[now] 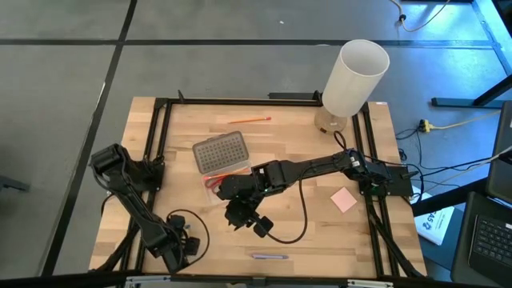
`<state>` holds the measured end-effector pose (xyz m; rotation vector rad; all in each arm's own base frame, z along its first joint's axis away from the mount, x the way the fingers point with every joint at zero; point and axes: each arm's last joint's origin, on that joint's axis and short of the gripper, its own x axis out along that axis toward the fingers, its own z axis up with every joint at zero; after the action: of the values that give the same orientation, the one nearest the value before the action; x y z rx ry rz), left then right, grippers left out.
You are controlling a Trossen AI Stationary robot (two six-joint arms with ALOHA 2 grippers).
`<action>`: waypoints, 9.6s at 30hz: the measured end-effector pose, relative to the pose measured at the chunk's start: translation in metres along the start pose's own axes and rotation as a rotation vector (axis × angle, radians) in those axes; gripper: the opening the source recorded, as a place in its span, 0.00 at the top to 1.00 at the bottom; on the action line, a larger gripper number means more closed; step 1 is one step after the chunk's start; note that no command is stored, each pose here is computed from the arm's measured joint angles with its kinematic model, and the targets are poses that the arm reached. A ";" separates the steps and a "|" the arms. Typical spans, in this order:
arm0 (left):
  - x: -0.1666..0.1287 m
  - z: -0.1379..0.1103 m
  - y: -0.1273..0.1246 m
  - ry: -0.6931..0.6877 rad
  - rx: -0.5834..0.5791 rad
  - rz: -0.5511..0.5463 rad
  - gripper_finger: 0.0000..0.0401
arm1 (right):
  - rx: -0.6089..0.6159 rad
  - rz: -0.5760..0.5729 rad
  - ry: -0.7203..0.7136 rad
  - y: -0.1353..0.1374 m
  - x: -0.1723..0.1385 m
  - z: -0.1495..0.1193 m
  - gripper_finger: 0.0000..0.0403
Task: Pack school essentials
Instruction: Put the yellow crayon box into the transparent supply box, then put the orange pencil into the transparent supply box
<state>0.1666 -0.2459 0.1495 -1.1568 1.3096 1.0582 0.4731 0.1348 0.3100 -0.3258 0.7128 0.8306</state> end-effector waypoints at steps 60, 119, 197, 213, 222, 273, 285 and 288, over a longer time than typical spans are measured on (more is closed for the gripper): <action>-0.003 0.006 -0.008 -0.134 0.280 -0.089 0.27 | 0.000 0.000 0.000 0.000 0.000 0.000 0.74; -0.099 0.136 -0.106 -0.393 0.991 0.185 0.27 | 0.374 -0.408 0.396 0.029 -0.135 -0.017 0.74; -0.084 0.186 -0.097 -0.298 1.103 0.084 0.03 | 0.334 -0.555 0.051 0.028 -0.161 0.015 0.74; -0.131 0.140 -0.057 -0.498 1.070 -0.047 0.03 | 0.455 -0.549 0.107 0.025 -0.164 0.004 0.74; -0.150 0.134 -0.032 -0.587 1.006 -0.062 0.03 | 0.723 -0.618 0.218 -0.031 -0.198 -0.056 0.74; -0.199 0.157 0.018 -0.658 0.917 -0.240 0.03 | 0.574 -0.561 0.482 -0.174 -0.156 -0.338 0.60; -0.199 0.156 0.018 -0.652 0.919 -0.242 0.03 | 0.598 -0.586 0.492 -0.184 -0.156 -0.365 0.60; -0.199 0.156 0.018 -0.651 0.918 -0.241 0.03 | 0.596 -0.589 0.491 -0.186 -0.154 -0.370 0.60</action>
<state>0.1688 -0.0757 0.3372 -0.2197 0.9097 0.4659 0.3786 -0.2649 0.1472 -0.1785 1.2052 -0.0496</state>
